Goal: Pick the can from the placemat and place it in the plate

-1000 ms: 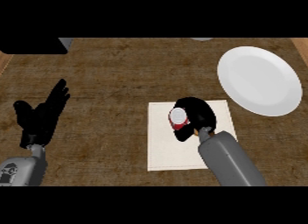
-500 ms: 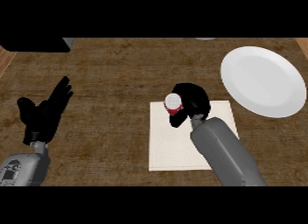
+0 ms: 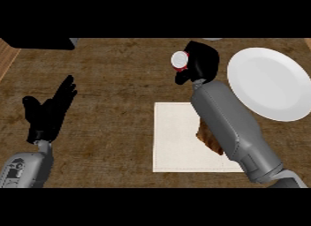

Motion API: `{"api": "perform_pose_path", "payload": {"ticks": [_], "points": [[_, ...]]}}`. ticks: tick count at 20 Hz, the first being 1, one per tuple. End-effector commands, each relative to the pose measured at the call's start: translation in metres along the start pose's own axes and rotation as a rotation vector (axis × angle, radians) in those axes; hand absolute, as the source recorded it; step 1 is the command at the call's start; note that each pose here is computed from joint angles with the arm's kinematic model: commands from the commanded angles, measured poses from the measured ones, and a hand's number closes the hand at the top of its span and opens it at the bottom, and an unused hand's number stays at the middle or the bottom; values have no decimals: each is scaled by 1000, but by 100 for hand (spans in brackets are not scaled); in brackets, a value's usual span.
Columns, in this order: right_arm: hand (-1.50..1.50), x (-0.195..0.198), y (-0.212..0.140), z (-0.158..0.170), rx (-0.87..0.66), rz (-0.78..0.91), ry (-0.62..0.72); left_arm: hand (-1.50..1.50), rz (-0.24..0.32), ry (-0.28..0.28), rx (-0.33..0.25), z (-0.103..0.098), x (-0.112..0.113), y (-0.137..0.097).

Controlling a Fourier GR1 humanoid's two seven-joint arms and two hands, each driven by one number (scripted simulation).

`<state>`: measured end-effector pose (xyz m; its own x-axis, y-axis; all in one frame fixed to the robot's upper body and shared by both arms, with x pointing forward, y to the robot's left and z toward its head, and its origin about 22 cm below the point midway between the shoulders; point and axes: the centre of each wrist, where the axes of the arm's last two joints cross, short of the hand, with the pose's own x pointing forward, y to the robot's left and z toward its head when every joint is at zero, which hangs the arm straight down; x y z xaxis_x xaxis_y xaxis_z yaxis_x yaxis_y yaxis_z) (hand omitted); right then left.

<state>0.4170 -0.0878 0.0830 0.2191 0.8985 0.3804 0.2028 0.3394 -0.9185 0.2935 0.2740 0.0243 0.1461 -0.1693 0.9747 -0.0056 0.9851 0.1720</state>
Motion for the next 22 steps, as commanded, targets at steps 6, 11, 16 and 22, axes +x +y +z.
{"api": "perform_pose_path", "payload": {"ticks": [6, 11, 16, 22], "points": [[150, 14, -26, -28, -390, 1, 171, 0, 10, -1, 16, -5, 2, -10], [150, -36, -27, -39, -428, -75, 267, 0, -6, 8, 53, 12, -15, 14], [150, -92, -56, -67, -473, -112, 351, 0, 8, 16, 17, 7, -8, -2], [150, -148, -48, -62, -468, -87, 387, 0, 9, 12, 35, 17, -1, 9]]}}
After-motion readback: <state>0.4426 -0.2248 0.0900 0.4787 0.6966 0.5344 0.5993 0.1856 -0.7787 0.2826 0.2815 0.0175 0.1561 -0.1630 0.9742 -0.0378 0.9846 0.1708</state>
